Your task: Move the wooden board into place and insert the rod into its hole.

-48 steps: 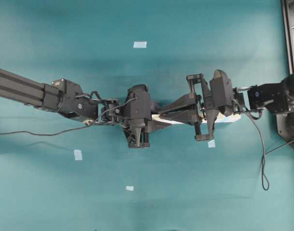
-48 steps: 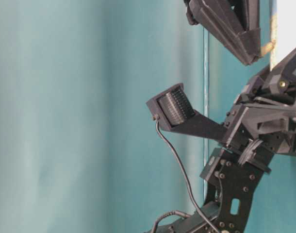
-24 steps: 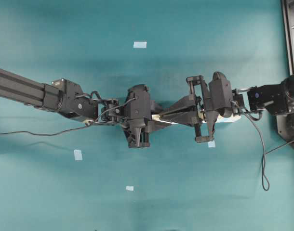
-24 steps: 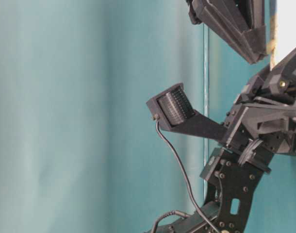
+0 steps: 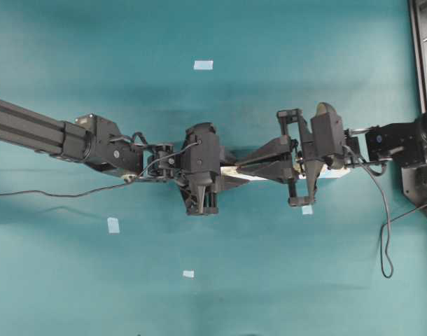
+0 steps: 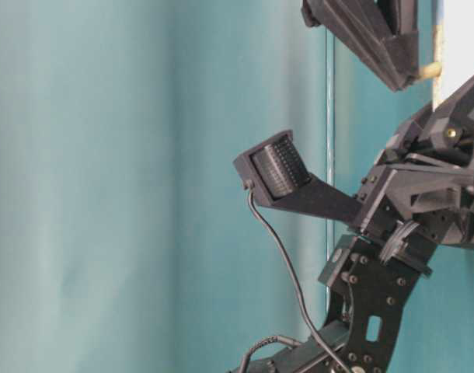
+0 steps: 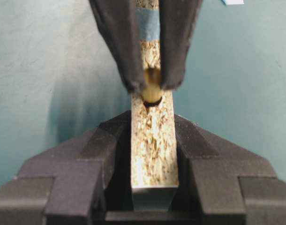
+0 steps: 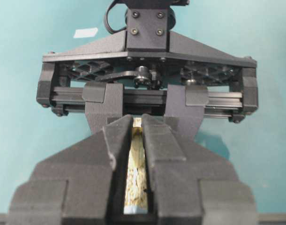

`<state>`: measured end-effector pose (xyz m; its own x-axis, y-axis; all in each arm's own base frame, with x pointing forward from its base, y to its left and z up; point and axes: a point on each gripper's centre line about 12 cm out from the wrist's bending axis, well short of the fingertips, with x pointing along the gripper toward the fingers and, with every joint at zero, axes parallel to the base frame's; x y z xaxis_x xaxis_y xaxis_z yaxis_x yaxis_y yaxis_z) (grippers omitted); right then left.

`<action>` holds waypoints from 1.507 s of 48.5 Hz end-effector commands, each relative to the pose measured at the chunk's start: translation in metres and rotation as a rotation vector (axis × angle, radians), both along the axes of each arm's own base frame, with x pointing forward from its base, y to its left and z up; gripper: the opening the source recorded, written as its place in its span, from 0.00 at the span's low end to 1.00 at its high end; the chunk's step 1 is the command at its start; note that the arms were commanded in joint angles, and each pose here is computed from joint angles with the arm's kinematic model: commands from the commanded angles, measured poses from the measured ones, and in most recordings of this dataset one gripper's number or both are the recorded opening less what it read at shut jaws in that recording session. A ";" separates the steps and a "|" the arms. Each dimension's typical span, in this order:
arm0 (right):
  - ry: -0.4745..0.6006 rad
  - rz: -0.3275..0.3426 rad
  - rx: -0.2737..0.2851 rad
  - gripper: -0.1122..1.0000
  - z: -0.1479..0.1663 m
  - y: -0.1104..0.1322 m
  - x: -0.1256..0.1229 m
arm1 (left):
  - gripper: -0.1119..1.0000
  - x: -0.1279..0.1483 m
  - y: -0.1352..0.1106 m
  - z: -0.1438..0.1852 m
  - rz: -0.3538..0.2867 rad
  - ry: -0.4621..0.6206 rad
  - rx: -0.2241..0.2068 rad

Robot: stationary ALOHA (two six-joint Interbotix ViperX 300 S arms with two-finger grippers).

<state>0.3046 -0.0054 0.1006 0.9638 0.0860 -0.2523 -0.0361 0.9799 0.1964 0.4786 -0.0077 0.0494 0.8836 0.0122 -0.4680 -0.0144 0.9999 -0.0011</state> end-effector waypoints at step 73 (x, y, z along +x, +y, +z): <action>0.146 -0.040 0.009 0.19 -0.016 0.005 -0.003 | 0.31 -0.001 -0.009 -0.004 -0.021 0.028 -0.002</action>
